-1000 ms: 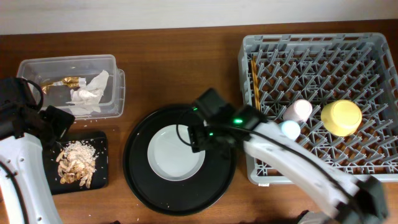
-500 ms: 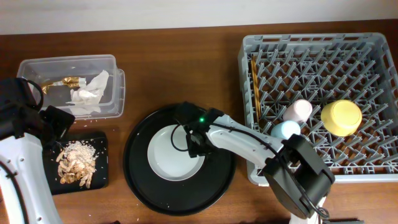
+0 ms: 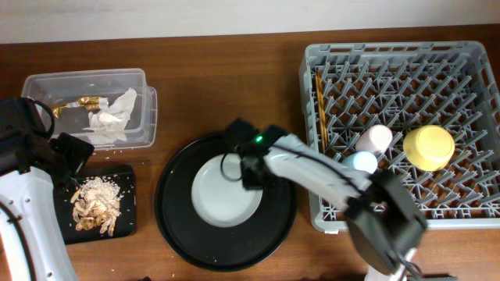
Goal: Sort waste into correct bins and load items into the dishwasher rack
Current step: 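Lift the plate with the right gripper toward the rack's back edge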
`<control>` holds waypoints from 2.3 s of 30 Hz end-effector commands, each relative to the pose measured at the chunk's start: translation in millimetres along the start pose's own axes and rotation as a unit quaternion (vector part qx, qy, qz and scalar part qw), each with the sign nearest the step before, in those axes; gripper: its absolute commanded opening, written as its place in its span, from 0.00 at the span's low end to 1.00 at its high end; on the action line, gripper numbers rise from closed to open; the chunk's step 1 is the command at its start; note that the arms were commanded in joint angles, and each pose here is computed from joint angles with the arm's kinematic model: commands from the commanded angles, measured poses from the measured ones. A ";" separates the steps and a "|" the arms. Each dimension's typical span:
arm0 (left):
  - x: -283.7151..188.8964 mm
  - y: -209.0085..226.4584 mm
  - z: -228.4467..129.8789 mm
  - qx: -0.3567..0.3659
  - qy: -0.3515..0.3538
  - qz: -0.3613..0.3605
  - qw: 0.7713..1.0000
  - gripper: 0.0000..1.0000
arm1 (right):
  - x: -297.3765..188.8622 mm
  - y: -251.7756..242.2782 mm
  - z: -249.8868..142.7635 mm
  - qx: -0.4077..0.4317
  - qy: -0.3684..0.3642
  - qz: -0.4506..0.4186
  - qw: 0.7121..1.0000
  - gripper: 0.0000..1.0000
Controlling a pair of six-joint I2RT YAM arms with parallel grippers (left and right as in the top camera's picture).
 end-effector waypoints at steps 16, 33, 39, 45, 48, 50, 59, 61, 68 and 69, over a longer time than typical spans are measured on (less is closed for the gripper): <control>2.6 1.3 0.8 -0.002 0.000 0.008 1.000 0.99 | -167.8 -205.3 84.1 0.293 -0.327 -0.155 0.885 0.09; 2.6 1.3 0.8 -0.002 0.000 0.008 1.000 0.99 | -103.7 -40.9 157.4 0.025 -0.154 0.109 0.982 0.70; 2.6 1.3 0.8 -0.002 0.000 0.008 1.000 0.99 | -27.0 -47.3 175.5 0.151 -0.093 0.016 0.984 0.72; 2.6 1.3 0.8 -0.002 0.000 0.008 1.000 0.99 | 6.6 -25.0 170.9 0.215 -0.080 0.007 0.973 0.68; 2.6 1.3 0.8 -0.002 0.000 0.008 1.000 0.99 | 19.2 -18.3 165.2 0.232 -0.096 -0.024 0.968 0.67; 2.6 1.3 0.8 -0.002 0.000 0.008 1.000 0.99 | 22.6 -18.3 163.8 0.241 -0.092 -0.028 0.966 0.65; 2.6 1.3 0.8 -0.002 0.000 0.008 1.000 0.99 | 45.1 -27.3 160.4 0.282 -0.067 -0.058 0.955 0.64; 2.6 1.3 0.8 -0.002 0.000 0.008 1.000 0.99 | 46.7 -27.7 160.6 0.282 -0.066 -0.059 0.955 0.63; 2.6 1.3 0.8 -0.002 0.000 0.008 1.000 0.99 | 46.8 -26.8 162.7 0.282 -0.076 -0.058 0.955 0.53; 2.6 1.3 0.8 -0.002 0.000 0.008 1.000 0.99 | 46.8 -26.8 162.7 0.282 -0.076 -0.058 0.955 0.53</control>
Point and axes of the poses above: each gripper's point midway between its finger pads, its own x axis out along the fingers, its own y axis along the line the jaws close on, z = x × y, the point moved 9 cm from there along -x, back along the fingers, and after that the axes turned 4 degrees about x, right-handed, at the moved point
